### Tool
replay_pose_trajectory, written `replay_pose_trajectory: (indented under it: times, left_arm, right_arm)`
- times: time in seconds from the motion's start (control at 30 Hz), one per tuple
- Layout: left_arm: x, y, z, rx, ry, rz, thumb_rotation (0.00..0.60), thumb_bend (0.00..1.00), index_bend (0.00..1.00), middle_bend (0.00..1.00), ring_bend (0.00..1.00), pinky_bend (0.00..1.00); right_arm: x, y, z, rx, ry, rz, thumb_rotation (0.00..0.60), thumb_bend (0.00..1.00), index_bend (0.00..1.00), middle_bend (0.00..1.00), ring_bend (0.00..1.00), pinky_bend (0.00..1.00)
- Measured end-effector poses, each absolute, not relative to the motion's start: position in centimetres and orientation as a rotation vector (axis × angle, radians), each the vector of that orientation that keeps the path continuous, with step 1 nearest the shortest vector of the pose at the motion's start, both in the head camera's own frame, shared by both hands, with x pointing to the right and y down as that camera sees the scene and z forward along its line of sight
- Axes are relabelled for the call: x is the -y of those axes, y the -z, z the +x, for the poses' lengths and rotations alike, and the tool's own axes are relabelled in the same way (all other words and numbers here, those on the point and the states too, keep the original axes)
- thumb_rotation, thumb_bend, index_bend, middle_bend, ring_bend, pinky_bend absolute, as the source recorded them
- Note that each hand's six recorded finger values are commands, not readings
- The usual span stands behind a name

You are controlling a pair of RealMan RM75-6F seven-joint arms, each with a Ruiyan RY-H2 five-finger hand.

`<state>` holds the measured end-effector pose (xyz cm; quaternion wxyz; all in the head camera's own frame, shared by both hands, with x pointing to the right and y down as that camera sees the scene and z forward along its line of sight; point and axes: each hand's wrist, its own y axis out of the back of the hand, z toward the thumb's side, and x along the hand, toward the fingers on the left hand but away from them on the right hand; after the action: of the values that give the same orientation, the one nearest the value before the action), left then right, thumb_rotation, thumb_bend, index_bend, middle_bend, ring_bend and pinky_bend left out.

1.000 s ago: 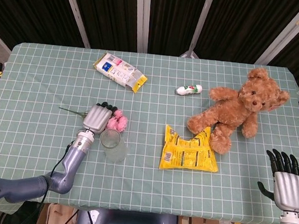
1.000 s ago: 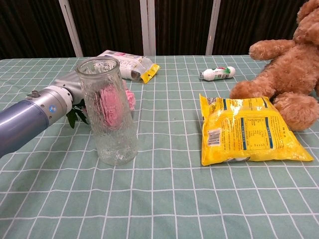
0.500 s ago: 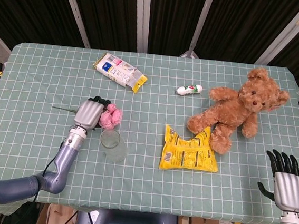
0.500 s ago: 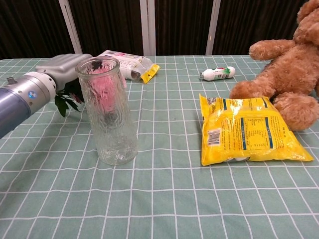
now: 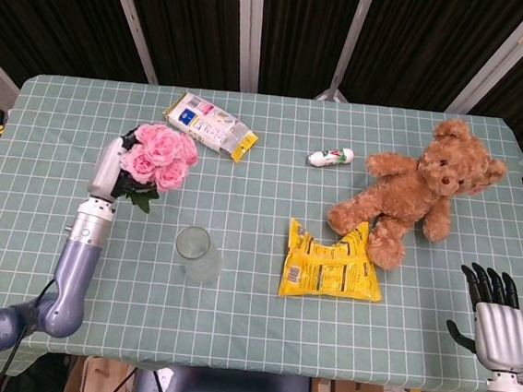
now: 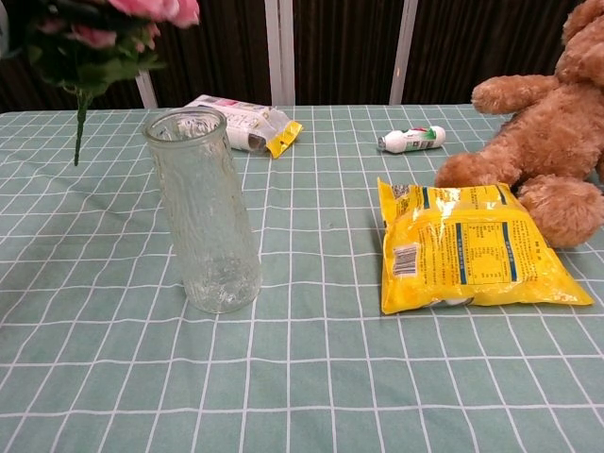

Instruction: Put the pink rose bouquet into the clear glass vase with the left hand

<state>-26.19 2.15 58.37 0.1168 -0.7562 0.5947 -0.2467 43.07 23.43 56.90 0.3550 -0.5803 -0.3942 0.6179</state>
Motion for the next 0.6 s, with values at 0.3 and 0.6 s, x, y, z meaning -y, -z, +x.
replay_pose_trajectory:
  times: [0.3, 0.6]
  left_arm:
    - [-1.7, -51.0, -25.4, -1.948, 0.33, -2.438, 0.6, 0.36, 0.35, 0.4, 0.27, 0.44]
    - [-3.2, -47.1, -23.2, -2.001, 0.108, -2.696, 0.6, 0.36, 0.35, 0.4, 0.27, 0.44]
  right_arm:
    - [-23.4, -56.6, 43.2, 1.033, -1.587, -1.502, 0.6, 0.24, 0.11, 0.11, 0.06, 0.0]
    - [-23.4, -56.3, 43.3, 1.046, -1.578, -1.505, 0.6, 0.24, 0.11, 0.11, 0.06, 0.0]
